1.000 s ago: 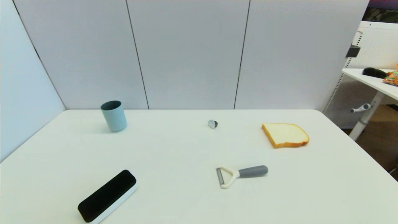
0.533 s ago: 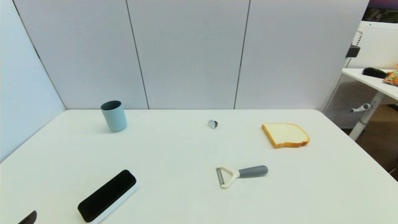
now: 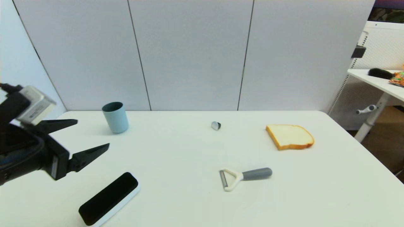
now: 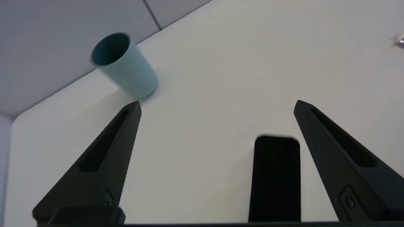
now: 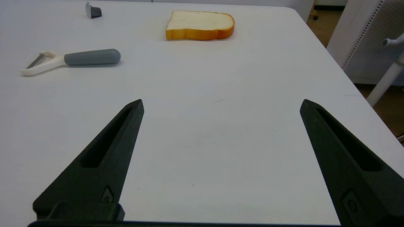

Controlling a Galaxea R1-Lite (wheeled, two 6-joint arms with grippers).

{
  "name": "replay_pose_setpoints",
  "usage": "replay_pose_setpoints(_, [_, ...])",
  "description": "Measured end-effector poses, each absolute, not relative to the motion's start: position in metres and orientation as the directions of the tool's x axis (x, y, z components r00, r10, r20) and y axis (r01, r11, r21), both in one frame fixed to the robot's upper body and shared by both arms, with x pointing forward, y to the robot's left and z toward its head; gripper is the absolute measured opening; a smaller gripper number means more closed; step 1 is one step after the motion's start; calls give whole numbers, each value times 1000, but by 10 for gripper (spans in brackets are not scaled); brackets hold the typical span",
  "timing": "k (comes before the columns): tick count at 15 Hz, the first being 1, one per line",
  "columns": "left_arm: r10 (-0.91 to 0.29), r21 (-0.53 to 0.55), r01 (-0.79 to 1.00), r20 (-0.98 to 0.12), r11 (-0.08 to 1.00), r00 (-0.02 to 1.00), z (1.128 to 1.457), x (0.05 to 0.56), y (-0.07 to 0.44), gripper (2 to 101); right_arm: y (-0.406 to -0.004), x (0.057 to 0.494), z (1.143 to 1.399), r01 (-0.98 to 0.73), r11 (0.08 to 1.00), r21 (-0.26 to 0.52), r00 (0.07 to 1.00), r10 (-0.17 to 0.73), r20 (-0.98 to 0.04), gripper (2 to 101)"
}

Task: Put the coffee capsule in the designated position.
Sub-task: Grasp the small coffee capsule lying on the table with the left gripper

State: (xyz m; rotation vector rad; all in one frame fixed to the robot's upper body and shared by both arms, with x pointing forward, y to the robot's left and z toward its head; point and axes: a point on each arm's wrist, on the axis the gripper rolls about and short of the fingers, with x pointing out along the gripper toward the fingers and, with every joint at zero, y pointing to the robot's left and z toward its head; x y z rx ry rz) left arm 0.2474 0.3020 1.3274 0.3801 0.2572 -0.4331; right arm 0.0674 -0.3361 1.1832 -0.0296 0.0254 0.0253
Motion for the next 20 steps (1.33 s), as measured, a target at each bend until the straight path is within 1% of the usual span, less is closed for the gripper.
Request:
replay_pose_setpoints(2, [-398, 290, 510, -367, 810, 840, 1323, 287, 285, 979, -336, 67, 1183, -26, 999, -30, 999, 25, -26, 980])
replay_pose_setpoints(4, [-430, 280, 553, -397, 785, 811, 1312, 324, 266, 979, -336, 67, 1183, -26, 999, -30, 999, 25, -26, 980])
replay_pose_setpoints(7, [-473, 264, 592, -397, 762, 786, 1289, 375, 236, 979, -336, 67, 1183, -26, 999, -30, 999, 25, -26, 980])
replay_pose_setpoints(9, [-514, 254, 614, -364, 748, 777, 1277, 405, 217, 979, -336, 67, 1183, -26, 999, -30, 999, 25, -26, 980])
replay_pose_setpoints(12, [-621, 216, 694, -322, 687, 714, 1259, 439, 193, 979, -336, 67, 1183, -26, 999, -29, 999, 25, -26, 980])
replay_pose_setpoints(15, [-665, 214, 712, -256, 669, 702, 1244, 463, 177, 979, -336, 67, 1183, -26, 999, -30, 999, 25, -26, 980])
replay_pose_setpoints(20, [-736, 161, 754, -168, 637, 656, 1225, 496, 140, 979, -336, 67, 1183, -26, 999, -30, 999, 25, -26, 980])
